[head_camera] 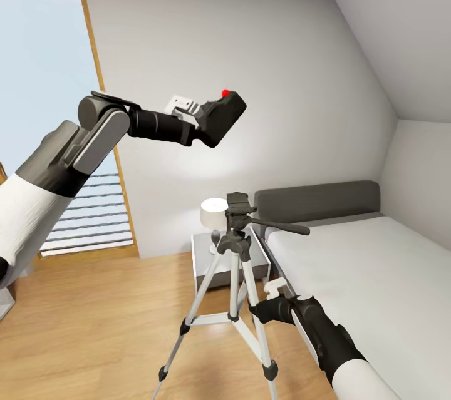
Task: Attach the digital camera to the camera tripod in the bedroom.
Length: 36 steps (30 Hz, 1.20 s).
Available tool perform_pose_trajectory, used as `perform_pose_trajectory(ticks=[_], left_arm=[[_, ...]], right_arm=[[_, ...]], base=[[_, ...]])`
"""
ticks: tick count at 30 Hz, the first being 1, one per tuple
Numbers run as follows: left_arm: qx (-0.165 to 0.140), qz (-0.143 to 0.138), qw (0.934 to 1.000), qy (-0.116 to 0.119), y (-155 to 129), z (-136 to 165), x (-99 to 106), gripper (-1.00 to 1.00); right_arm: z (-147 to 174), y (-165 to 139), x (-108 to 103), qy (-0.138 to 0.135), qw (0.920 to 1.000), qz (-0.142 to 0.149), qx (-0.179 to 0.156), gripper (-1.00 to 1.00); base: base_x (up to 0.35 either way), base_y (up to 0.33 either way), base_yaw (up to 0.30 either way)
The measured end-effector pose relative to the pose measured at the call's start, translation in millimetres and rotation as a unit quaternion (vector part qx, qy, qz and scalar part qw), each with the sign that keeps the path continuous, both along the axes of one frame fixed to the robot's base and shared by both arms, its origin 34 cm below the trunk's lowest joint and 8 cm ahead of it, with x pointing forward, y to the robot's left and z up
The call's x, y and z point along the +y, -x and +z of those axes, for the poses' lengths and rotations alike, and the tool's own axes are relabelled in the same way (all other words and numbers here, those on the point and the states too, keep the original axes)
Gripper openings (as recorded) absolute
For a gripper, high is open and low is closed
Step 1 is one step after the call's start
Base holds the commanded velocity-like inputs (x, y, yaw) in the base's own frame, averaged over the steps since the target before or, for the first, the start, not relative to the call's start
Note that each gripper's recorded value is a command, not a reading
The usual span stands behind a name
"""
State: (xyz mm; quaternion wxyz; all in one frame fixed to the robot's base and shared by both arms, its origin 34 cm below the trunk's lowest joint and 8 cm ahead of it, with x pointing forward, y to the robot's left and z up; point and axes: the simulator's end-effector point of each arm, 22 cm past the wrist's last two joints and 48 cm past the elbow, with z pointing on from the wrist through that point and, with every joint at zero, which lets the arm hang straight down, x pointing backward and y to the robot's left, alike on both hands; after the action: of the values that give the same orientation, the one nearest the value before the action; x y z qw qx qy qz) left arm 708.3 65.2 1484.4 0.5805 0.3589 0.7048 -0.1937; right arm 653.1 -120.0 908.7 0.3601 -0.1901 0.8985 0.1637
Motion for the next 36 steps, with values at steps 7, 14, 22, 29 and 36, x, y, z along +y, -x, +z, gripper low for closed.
perform_pose_trajectory(ticks=[7, 14, 22, 29, 36], left_arm=[[0.025, 0.009, 0.9996, -0.007, -10, -17, 11, -1.00], [0.023, 0.006, 0.9997, -0.009, -8, -18, 14, -1.00], [0.062, -0.113, 0.9916, -0.016, 35, -34, -17, -1.00], [0.056, -0.197, 0.9780, -0.043, 65, -37, -9, -1.00], [0.049, -0.213, 0.9723, -0.083, 69, -46, 7, -1.00]], right_arm=[[0, 0, 0, 0.000, 1.0000, 0.000, 0.000, -1.00], [0, 0, 0, 0.000, 1.0000, 0.000, 0.000, -1.00], [0, 0, 0, 0.000, 1.0000, 0.000, 0.000, -1.00], [0, 0, 0, 0.000, 1.0000, 0.000, 0.000, -1.00], [0, 0, 0, 0.000, 1.0000, -0.001, 0.000, -1.00]], base=[[0.000, 0.000, 0.000], [0.000, 0.000, 0.000], [0.000, 0.000, 0.000], [0.000, 0.000, 0.000], [0.000, 0.000, 0.000]])
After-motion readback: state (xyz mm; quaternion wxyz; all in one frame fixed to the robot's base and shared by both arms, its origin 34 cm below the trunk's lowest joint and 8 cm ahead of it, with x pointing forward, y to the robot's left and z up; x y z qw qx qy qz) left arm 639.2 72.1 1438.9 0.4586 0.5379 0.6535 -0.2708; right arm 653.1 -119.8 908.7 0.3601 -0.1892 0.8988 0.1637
